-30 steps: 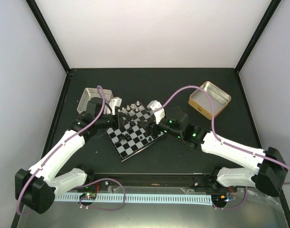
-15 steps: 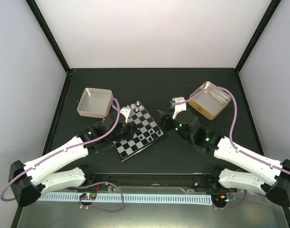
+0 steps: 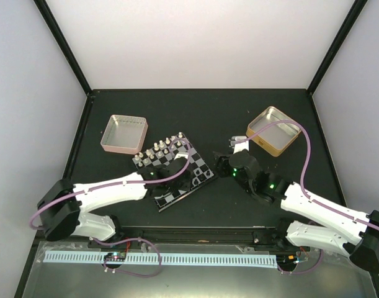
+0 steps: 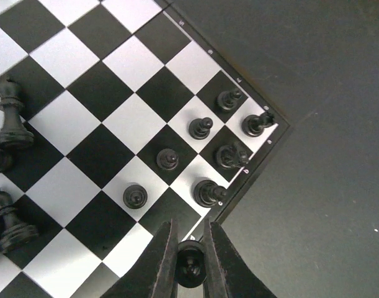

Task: Set up the chess pieces on the board
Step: Place the chess piece on the chessboard.

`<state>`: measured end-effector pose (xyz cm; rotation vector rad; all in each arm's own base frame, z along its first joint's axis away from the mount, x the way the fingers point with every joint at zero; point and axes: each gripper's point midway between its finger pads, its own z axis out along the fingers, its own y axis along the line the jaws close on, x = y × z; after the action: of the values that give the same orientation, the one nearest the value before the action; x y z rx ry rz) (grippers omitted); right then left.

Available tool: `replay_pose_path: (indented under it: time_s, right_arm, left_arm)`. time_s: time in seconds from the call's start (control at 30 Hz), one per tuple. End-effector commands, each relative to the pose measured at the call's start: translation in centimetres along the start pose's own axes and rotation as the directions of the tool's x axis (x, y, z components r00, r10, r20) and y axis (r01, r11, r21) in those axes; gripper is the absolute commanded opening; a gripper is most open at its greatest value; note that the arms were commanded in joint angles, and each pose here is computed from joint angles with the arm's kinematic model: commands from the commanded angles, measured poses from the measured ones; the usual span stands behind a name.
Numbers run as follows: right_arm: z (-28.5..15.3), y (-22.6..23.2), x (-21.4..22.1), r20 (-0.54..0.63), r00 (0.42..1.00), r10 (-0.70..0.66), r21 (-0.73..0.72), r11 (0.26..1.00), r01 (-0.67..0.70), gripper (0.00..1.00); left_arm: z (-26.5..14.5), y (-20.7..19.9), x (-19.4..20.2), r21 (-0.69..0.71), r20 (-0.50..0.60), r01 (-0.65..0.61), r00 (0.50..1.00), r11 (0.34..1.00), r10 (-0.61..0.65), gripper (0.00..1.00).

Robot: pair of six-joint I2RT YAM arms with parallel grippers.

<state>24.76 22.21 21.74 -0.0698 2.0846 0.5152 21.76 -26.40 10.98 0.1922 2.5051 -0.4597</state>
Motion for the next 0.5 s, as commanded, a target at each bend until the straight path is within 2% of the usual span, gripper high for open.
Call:
replay_pose_path:
  time_s: [0.0,0.27,0.47]
  right_arm:
    - [0.1,-1.0,-0.5,0.027,1.000,0.013,0.044,0.999,-0.014,0.71]
    - [0.7,-1.3,-0.5,0.019,1.000,-0.005,0.066,0.998,0.004,0.74]
    - [1.0,-1.6,-0.4,0.010,1.000,-0.023,0.079,0.997,0.022,0.75]
  left_arm:
    - [1.6,-0.4,-0.8,-0.025,0.046,0.099,0.994,0.995,-0.098,0.02]
    - [4.0,0.5,0.4,-0.106,0.011,0.131,0.991,0.986,-0.131,0.01]
    - [4.4,0.2,0.8,-0.071,0.007,0.136,0.991,0.988,-0.136,0.02]
